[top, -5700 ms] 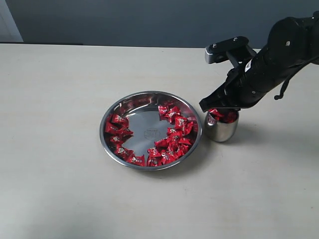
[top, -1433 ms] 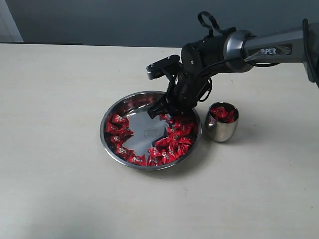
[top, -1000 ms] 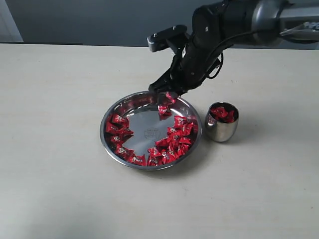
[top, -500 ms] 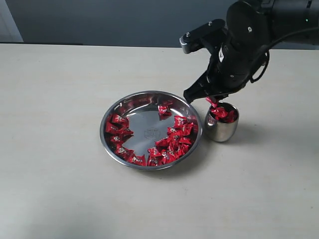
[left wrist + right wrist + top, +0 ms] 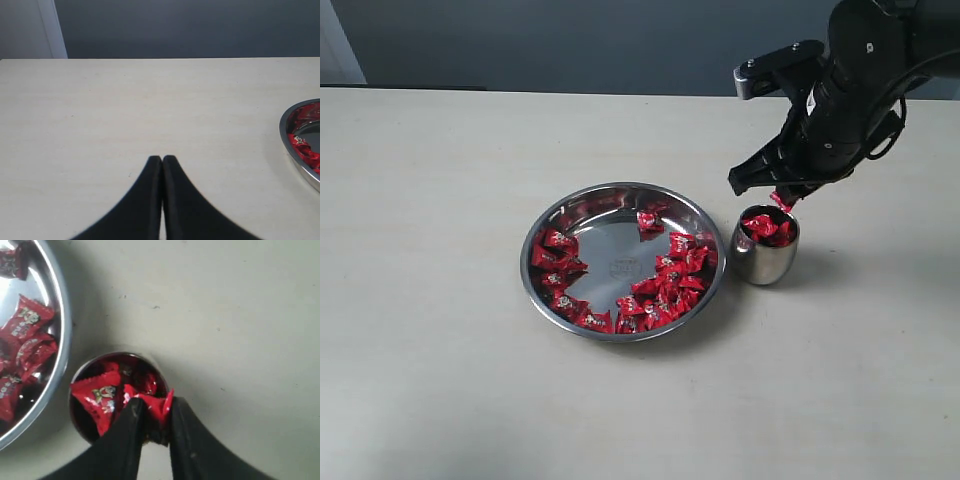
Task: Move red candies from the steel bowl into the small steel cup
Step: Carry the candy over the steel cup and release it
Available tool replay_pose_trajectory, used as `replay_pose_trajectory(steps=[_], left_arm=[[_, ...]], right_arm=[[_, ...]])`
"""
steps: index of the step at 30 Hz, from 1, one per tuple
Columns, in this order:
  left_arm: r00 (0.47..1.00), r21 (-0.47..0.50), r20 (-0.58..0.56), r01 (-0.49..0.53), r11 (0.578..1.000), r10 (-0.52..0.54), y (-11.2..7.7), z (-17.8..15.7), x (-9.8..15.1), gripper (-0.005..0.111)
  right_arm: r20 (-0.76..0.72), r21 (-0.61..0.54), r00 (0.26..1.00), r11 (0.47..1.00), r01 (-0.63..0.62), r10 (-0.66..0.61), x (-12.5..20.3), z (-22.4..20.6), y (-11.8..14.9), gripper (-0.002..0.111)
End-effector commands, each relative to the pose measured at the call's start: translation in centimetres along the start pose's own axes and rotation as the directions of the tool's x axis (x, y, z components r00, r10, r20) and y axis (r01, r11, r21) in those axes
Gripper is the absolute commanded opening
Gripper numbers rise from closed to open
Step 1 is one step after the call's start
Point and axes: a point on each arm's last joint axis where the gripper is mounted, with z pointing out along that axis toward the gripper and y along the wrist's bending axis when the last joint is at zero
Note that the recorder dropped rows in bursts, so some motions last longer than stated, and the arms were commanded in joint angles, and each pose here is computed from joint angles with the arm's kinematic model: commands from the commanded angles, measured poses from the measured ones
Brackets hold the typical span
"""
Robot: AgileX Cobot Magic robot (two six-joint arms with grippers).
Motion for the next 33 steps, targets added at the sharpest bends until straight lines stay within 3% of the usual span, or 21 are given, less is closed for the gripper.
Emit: replay_pose_trajectory(steps=[1,6,16,22,33], left_arm=[[1.0,0.005,0.008,-0.001,1.0,0.001,0.0,0.0,0.0,0.0],[1.0,0.005,0.008,-0.001,1.0,0.001,0.0,0.0,0.0,0.0],[1.0,0.005,0.008,-0.001,1.0,0.001,0.0,0.0,0.0,0.0],[1.0,0.005,0.008,-0.001,1.0,0.001,0.0,0.0,0.0,0.0],[1.0,0.005,0.008,-0.001,1.0,0.001,0.0,0.0,0.0,0.0]], right_arm=[[-0.028,-0.076,0.998,0.996,0.048,-0.05,0.2,0.7,0.6,0.0],[-0.068,-0.08,0.996,0.995,0.053,-0.059,0.3,2.4,0.8,0.02],[-0.071,-0.07,0.995,0.996,0.062,-0.067,0.3,2.4,0.7,0.021],[-0.079,-0.07,0.995,0.996,0.062,-0.068,0.4,2.4,0.7,0.038],[-0.011,-0.061,0.998,0.996,0.061,-0.062,-0.6,0.4,0.4,0.038]])
